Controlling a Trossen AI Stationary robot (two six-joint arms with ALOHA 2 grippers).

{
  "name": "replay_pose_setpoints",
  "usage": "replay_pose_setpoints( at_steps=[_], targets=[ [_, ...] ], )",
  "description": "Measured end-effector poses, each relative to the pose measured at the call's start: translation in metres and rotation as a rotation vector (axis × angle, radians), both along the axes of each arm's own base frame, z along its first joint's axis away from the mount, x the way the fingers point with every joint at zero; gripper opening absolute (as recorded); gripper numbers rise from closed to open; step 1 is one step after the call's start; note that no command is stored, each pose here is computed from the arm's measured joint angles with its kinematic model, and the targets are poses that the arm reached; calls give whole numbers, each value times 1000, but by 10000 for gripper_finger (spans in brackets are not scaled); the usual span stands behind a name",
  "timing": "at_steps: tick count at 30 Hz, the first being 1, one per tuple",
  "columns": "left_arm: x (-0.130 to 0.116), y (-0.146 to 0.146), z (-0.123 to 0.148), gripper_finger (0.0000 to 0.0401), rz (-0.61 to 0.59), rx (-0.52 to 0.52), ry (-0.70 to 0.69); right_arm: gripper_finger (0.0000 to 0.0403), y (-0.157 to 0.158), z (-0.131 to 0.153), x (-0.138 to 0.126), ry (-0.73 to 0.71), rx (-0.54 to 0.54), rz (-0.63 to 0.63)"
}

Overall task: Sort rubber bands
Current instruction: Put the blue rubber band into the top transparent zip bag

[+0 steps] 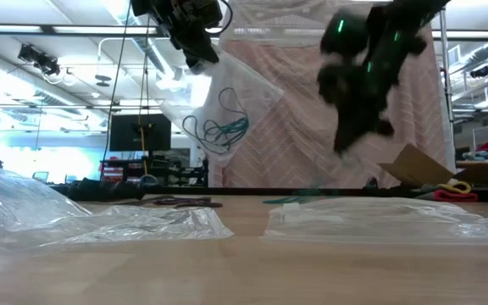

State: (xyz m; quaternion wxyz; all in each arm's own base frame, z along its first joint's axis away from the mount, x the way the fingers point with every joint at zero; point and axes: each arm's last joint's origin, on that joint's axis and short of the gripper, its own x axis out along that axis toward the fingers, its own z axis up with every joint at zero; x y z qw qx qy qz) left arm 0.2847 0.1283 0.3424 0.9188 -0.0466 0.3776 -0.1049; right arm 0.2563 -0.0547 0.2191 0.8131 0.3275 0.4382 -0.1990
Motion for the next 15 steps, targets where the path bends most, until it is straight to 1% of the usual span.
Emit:
replay_pose_setpoints(
  at_steps=[5,10,12,15],
  targets=[
    [3,1,2,0,-2,17,-33,0,3,73,-18,-171,-109,-10],
    [6,3,5,0,-1,40,-79,0,5,128,-24,-341,-209,35],
    [6,3,6,0,0,43,-86,0,5,146,-24,-391,-239,50],
    [7,4,6,0,1,48,-96,0,4,162,-18,-422,-275,74]
  ],
)
